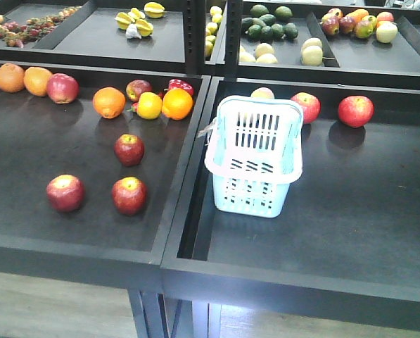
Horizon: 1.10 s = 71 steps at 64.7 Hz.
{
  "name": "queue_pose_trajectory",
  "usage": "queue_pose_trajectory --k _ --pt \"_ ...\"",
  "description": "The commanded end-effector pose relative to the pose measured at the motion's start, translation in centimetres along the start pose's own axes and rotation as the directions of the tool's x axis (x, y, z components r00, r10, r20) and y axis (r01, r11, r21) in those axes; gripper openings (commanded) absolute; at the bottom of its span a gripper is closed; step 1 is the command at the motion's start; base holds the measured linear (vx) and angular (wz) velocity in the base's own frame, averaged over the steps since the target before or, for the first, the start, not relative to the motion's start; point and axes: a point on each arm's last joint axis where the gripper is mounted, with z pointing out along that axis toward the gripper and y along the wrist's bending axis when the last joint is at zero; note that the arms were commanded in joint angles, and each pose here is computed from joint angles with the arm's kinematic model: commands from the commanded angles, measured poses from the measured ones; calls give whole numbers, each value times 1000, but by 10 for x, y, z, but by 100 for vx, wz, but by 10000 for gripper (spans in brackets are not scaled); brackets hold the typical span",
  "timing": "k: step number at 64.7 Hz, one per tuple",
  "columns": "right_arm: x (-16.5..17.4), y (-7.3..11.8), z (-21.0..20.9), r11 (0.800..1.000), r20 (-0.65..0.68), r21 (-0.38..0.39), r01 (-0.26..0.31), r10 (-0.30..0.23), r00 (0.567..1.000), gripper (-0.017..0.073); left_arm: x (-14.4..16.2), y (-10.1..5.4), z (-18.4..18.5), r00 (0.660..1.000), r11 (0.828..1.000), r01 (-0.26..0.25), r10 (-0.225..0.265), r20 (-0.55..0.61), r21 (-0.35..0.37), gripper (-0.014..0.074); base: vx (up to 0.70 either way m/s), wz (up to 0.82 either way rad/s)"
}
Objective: Pick three apples into basket with both arms
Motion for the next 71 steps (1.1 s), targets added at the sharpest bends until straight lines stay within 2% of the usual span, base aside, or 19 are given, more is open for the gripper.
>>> queue_pose_trajectory --k 1,71 --pt "-2 0 -1 1000 69 1 8 -8 998 -5 0 -1 0 997 1000 12 -13 70 15 -7 11 -6" --pt "-2 0 -1 1000 69 1 8 -8 998 -5 0 -1 0 997 1000 12 -13 70 15 -7 10 -12"
